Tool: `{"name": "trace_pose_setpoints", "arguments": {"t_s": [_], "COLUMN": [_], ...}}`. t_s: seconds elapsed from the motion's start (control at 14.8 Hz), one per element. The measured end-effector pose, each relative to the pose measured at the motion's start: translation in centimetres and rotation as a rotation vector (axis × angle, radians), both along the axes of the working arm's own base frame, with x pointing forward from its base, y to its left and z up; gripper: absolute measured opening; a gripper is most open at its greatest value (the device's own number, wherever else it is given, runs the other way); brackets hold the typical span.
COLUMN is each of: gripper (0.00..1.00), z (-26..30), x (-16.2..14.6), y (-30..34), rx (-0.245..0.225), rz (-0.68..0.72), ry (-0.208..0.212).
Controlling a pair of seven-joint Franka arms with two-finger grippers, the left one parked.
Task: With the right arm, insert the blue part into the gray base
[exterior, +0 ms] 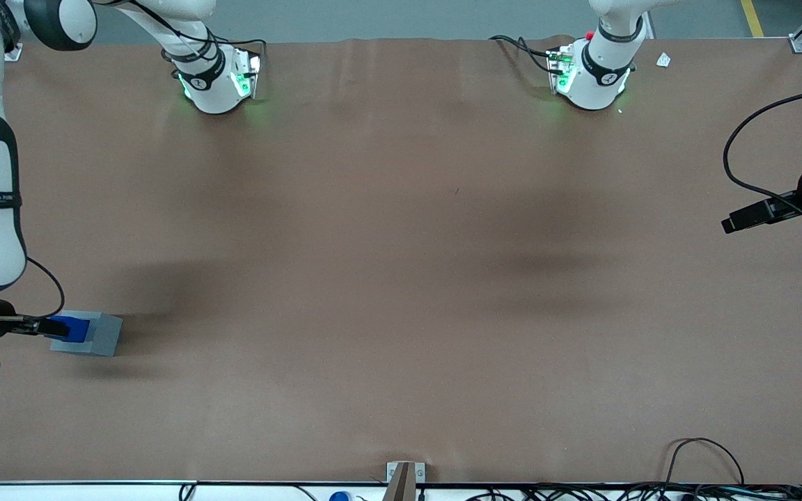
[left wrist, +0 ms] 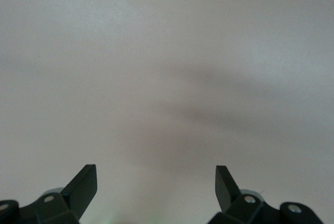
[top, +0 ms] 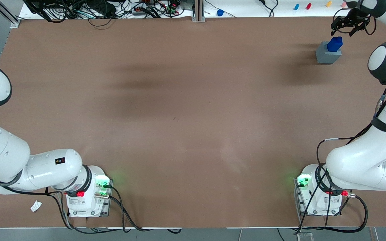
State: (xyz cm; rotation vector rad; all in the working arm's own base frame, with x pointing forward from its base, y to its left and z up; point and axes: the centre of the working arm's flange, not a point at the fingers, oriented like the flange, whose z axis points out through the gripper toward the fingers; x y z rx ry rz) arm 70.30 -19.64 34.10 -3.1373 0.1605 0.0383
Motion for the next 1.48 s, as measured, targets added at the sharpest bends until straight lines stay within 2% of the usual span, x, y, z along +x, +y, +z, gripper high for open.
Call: {"name": "trace_pose_setpoints", "arguments": {"t_s": [0.27, 0.54, 0.94, 1.35, 1.48], "gripper": [1.0, 1.0, 1.0, 1.0, 1.0], "z": [5.3, 11.0, 19.9, 28.2, 30.2], "x": [-1.2, -4.1, -9.7, -15.4, -16.7], "y": [0.5, 2.0, 5.2, 8.8, 11.0], "rx": [0.013, 0.02, 0.053, 0.056, 0.051], "rz": [0.018, 0.037, 0.071, 0.073, 0.057], "ry": [-0.032, -0.056, -0.007, 0.018, 0.014]}}
